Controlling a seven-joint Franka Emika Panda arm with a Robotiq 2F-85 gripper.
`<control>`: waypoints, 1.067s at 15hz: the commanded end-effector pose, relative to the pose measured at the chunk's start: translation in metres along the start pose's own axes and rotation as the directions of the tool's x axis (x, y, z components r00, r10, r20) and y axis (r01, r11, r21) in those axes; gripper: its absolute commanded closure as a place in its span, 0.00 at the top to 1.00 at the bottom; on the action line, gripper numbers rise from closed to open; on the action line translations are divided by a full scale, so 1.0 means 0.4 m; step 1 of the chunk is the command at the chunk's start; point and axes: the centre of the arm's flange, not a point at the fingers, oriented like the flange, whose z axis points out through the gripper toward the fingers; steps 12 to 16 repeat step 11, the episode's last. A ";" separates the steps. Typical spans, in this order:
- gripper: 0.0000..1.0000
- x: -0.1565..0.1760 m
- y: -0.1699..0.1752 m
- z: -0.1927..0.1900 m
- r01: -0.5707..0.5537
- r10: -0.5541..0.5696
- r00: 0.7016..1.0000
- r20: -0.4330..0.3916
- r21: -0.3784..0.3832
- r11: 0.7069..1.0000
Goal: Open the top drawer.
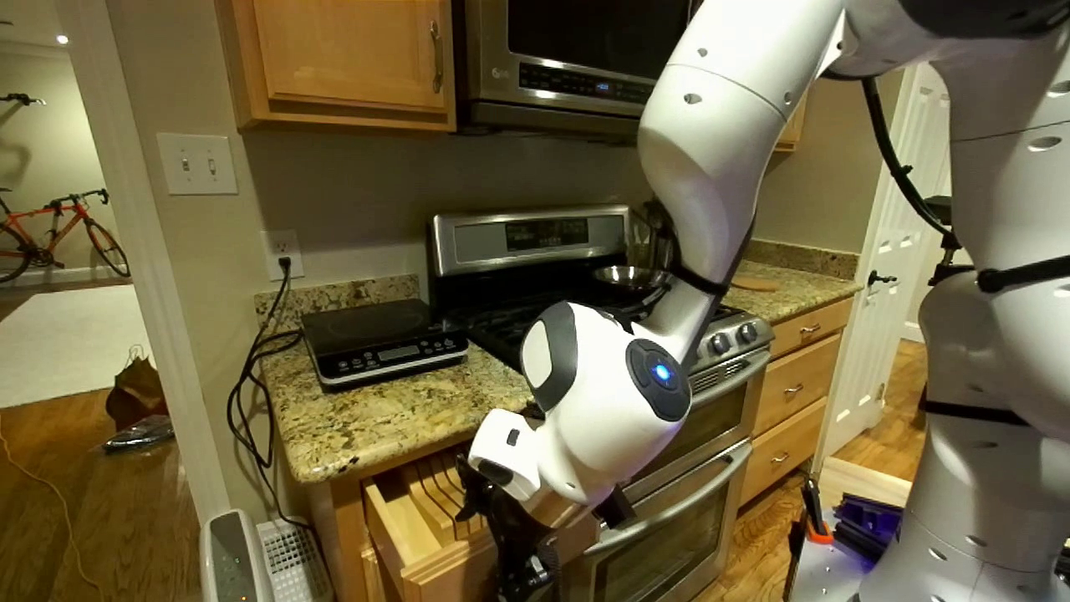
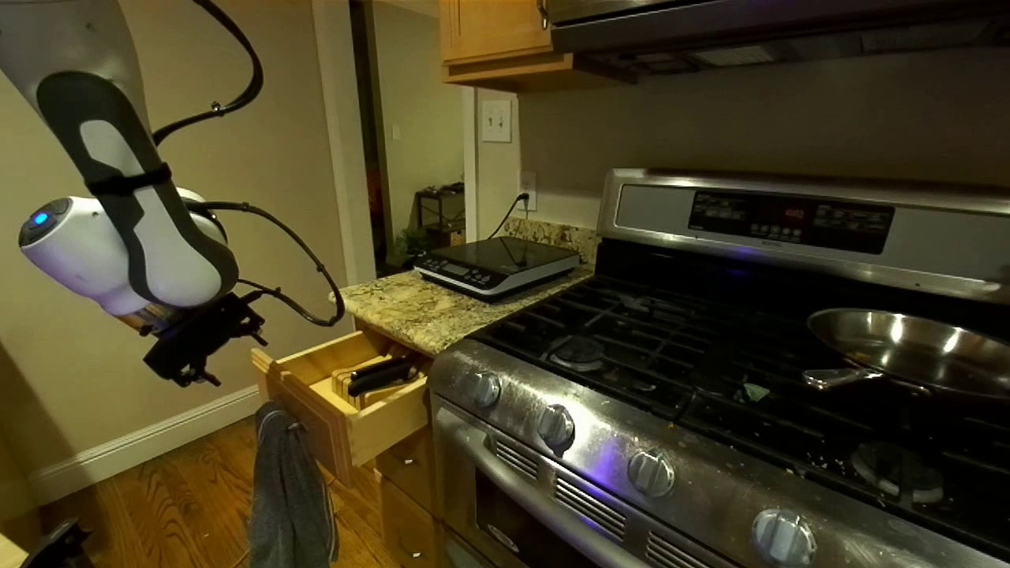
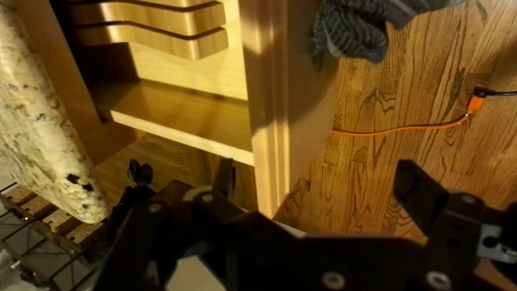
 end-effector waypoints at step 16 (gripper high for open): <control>1.00 -0.017 0.076 -0.040 -0.065 0.061 0.993 0.098 0.035 0.997</control>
